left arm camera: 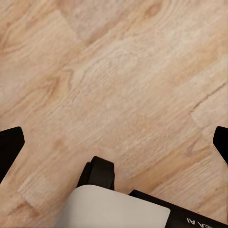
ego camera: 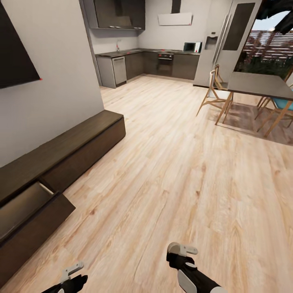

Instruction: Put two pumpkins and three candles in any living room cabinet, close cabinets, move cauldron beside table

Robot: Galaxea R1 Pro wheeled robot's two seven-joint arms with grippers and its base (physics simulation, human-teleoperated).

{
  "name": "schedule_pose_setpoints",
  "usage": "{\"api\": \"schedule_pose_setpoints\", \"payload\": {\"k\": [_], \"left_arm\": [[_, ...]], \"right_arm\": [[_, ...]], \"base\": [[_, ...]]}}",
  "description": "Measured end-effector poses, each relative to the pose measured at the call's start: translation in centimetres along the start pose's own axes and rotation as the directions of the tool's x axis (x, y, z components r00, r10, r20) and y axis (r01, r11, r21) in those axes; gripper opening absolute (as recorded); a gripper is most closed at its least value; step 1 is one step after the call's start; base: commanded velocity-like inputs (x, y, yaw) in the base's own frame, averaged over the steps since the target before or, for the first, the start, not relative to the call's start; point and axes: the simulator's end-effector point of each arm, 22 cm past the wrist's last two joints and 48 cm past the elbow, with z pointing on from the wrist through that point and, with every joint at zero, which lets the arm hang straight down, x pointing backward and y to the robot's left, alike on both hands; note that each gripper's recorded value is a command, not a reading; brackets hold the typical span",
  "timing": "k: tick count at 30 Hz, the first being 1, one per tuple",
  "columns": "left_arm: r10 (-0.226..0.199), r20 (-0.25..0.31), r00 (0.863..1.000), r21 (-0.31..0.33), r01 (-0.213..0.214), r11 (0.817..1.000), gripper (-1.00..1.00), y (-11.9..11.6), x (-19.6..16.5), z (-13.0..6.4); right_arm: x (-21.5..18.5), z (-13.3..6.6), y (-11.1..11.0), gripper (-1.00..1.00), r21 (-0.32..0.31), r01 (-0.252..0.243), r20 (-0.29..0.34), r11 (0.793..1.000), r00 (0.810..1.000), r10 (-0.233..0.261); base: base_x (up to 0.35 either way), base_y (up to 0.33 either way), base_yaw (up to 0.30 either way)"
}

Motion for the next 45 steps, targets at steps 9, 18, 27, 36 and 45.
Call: {"api": "schedule_pose_setpoints", "payload": {"k": [9,18,27,36,45], "left_arm": [[0.001,0.001,1.000,0.001,-0.001,1.000,1.00,0.0,0.0,0.0],[0.011,0.007,1.000,0.005,-0.011,1.000,1.00,-0.3,-0.3,-0.2],[0.010,0.014,1.000,0.008,-0.011,1.000,1.00,-0.4,-0.6,-0.3],[0.009,0.021,1.000,0.011,-0.009,1.000,1.00,-0.5,-0.9,-0.5],[0.009,0.028,1.000,0.014,-0.009,1.000,1.00,-0.6,-1.2,-0.7]], "right_arm": [[-0.1,0.0,-0.1,-1.00,0.004,0.000,0.002,1.000,1.000,0.000],[-0.5,-0.2,-0.1,-1.00,0.007,0.000,0.010,1.000,1.000,0.000],[-0.9,-0.4,0.0,-1.00,0.006,0.000,0.018,1.000,1.000,0.000],[-1.2,-0.5,0.0,-1.00,0.004,-0.001,0.025,1.000,1.000,0.001],[-1.5,-0.7,0.1,-1.00,0.002,-0.001,0.032,1.000,0.999,0.001]], "base": [[0.213,-0.090,0.063],[0.128,-0.114,0.229],[0.004,-0.005,0.246],[0.000,0.000,0.260],[0.071,0.000,0.264]]}}
